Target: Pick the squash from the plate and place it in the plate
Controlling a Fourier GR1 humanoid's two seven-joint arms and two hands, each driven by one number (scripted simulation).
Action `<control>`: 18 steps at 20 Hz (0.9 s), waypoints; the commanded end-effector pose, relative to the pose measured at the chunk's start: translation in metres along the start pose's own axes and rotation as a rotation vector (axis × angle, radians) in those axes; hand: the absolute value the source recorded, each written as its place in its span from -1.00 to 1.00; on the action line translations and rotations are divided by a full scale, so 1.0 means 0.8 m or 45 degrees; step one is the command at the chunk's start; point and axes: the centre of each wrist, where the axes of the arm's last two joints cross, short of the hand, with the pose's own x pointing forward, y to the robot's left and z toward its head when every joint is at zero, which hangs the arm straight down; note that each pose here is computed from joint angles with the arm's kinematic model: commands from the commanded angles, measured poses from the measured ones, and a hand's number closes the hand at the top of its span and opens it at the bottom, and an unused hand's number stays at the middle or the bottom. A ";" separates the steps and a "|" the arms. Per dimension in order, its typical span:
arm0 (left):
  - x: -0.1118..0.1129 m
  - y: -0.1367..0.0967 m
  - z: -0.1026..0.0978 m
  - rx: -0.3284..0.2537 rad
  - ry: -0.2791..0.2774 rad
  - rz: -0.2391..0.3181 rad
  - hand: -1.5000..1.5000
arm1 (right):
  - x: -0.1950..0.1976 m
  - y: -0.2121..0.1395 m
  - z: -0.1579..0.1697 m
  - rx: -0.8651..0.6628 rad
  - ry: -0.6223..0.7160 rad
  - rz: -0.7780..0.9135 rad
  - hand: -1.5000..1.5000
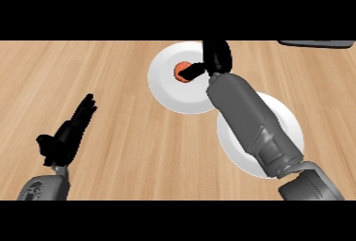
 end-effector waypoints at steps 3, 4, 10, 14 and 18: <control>-0.003 -0.015 -0.005 0.006 -0.001 0.010 0.00 | -0.015 0.000 0.002 -0.147 0.033 -0.252 -1.00; -0.003 0.015 -0.001 0.025 0.019 0.005 0.00 | -0.015 -0.009 -0.002 -0.185 0.011 -0.338 -1.00; -0.015 0.016 0.028 0.047 0.018 0.013 0.00 | -0.074 -0.034 -0.001 -0.257 0.044 -0.678 -1.00; 0.009 0.015 0.008 0.066 0.016 0.008 0.00 | -0.129 -0.066 -0.002 -0.241 0.014 -0.781 -1.00; 0.005 0.018 0.018 0.080 0.028 -0.010 0.00 | -0.194 -0.109 0.008 -0.221 -0.028 -0.774 -1.00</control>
